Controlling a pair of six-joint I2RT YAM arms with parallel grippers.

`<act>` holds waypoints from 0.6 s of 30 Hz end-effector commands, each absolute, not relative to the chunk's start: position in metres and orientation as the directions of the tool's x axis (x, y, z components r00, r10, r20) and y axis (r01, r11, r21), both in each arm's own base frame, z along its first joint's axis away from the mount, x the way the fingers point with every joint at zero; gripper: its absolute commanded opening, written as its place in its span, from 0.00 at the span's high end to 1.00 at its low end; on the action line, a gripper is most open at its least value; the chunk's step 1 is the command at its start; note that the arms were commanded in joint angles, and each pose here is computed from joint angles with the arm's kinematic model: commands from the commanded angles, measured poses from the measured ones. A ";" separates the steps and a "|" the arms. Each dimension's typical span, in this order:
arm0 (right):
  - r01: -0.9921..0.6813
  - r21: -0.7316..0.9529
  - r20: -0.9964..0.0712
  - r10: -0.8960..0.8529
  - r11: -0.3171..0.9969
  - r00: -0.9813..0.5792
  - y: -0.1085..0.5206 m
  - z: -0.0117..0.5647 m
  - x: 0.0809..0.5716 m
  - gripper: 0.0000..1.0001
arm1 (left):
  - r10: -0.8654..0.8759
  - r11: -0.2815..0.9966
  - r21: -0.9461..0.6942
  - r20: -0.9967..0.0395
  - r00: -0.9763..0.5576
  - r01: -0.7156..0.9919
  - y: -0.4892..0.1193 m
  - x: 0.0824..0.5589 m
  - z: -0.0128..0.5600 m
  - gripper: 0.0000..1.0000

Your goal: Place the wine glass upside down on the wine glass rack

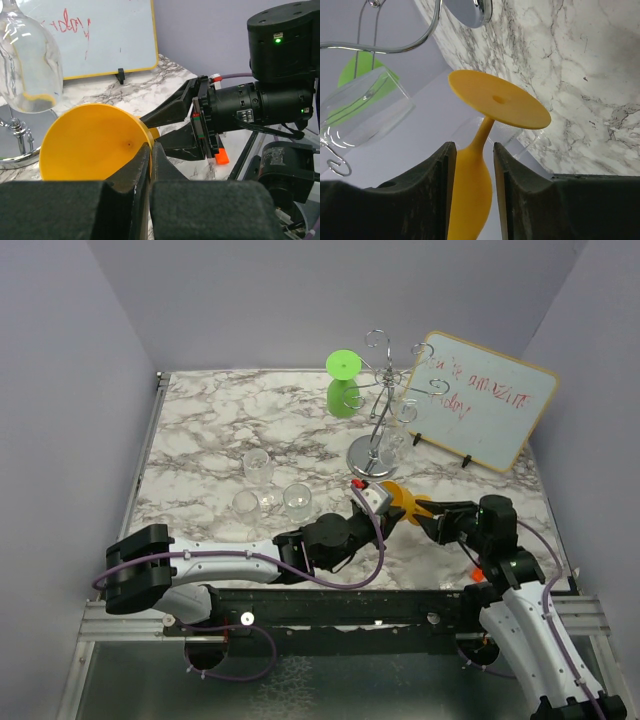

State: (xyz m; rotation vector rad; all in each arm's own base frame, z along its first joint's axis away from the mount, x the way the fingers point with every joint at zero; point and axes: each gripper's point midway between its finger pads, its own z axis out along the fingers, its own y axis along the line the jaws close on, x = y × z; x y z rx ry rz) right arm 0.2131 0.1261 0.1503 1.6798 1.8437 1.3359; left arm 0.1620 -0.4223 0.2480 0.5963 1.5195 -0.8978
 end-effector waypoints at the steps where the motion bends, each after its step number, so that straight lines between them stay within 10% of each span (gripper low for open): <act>1: 0.571 0.813 0.321 0.907 -0.115 -0.273 0.126 0.168 0.227 0.60 | -0.184 0.574 -0.211 -0.975 -0.127 0.791 -0.423 0.164 0.265 1.00; 18: 0.549 0.825 0.367 0.865 -0.134 -0.341 0.141 0.197 0.238 0.66 | -0.250 0.517 -0.219 -0.963 -0.099 0.828 -0.422 0.155 0.278 1.00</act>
